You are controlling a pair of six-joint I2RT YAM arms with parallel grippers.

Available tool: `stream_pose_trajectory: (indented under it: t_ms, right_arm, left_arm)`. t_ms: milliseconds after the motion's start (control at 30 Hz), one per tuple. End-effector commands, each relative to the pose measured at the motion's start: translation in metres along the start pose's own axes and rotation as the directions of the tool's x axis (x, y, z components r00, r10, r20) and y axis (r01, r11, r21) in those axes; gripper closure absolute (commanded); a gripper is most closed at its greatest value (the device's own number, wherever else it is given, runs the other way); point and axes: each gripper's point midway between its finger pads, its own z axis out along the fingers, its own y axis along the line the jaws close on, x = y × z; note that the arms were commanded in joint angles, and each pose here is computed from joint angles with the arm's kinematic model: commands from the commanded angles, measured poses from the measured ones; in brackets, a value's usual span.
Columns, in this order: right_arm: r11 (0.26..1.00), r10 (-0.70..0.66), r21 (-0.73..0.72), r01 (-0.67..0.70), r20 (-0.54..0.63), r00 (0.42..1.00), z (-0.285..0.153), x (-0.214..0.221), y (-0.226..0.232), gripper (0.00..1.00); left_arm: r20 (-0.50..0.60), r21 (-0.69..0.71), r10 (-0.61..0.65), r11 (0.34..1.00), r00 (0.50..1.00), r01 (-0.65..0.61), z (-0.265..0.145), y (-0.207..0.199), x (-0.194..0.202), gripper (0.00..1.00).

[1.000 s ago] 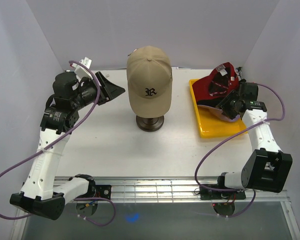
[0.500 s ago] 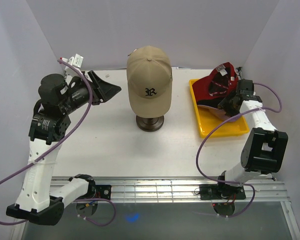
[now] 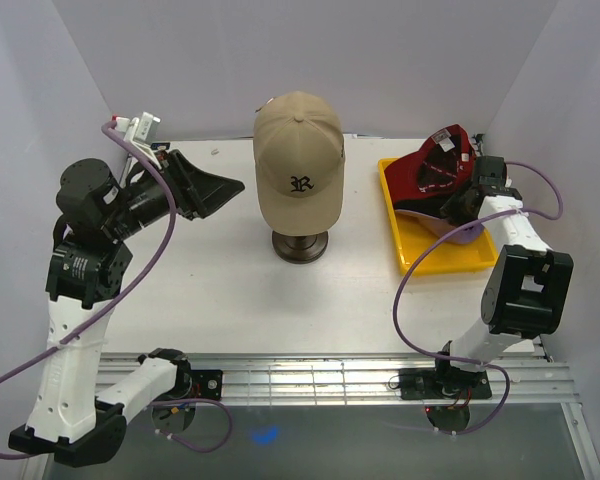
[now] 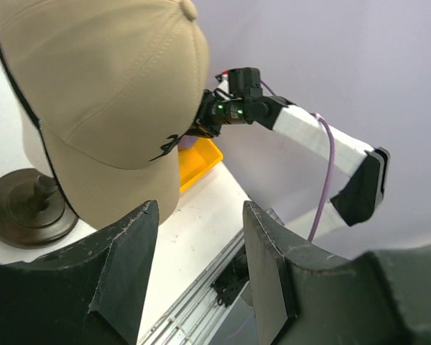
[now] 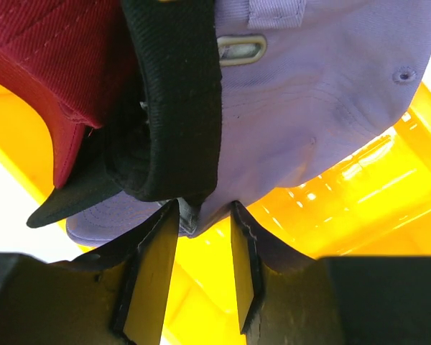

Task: Stack the hats

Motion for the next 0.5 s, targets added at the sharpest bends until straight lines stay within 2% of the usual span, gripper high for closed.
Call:
stream_pose_trajectory:
  t_ms: [0, 67, 100, 133, 233, 467]
  right_arm:
    - [1.0, -0.028, 0.002, 0.028, 0.052, 0.998, 0.0, -0.018, 0.003, 0.59]
    - [0.999, -0.036, 0.012, 0.036, 0.04, 0.999, 0.003, -0.015, 0.0, 0.6]
    - [0.999, -0.041, 0.016, 0.04, 0.033, 0.999, 0.004, -0.013, -0.001, 0.64]
    - [0.999, -0.046, 0.018, 0.045, 0.033, 0.998, 0.002, -0.012, -0.002, 0.78]
    - [0.999, -0.053, 0.009, 0.053, 0.062, 0.997, -0.016, -0.019, 0.0, 0.92]
    - [0.993, -0.107, -0.028, 0.112, 0.145, 0.984, -0.073, -0.049, 0.015, 0.92]
  left_arm:
    - [-0.005, 0.152, 0.089, 0.985, 0.996, -0.087, -0.005, -0.032, -0.006, 0.39]
    - [-0.01, 0.204, 0.118, 0.972, 0.993, -0.113, -0.006, -0.041, -0.007, 0.39]
    - [-0.001, 0.235, 0.14, 0.962, 0.99, -0.136, -0.006, -0.046, -0.009, 0.39]
    - [-0.008, 0.258, 0.148, 0.956, 0.989, -0.141, -0.004, -0.048, -0.009, 0.39]
    - [-0.003, 0.311, 0.177, 0.936, 0.984, -0.167, -0.001, -0.056, -0.014, 0.39]
    - [0.049, 0.327, 0.195, 0.924, 0.98, -0.2, 0.011, -0.06, -0.034, 0.39]
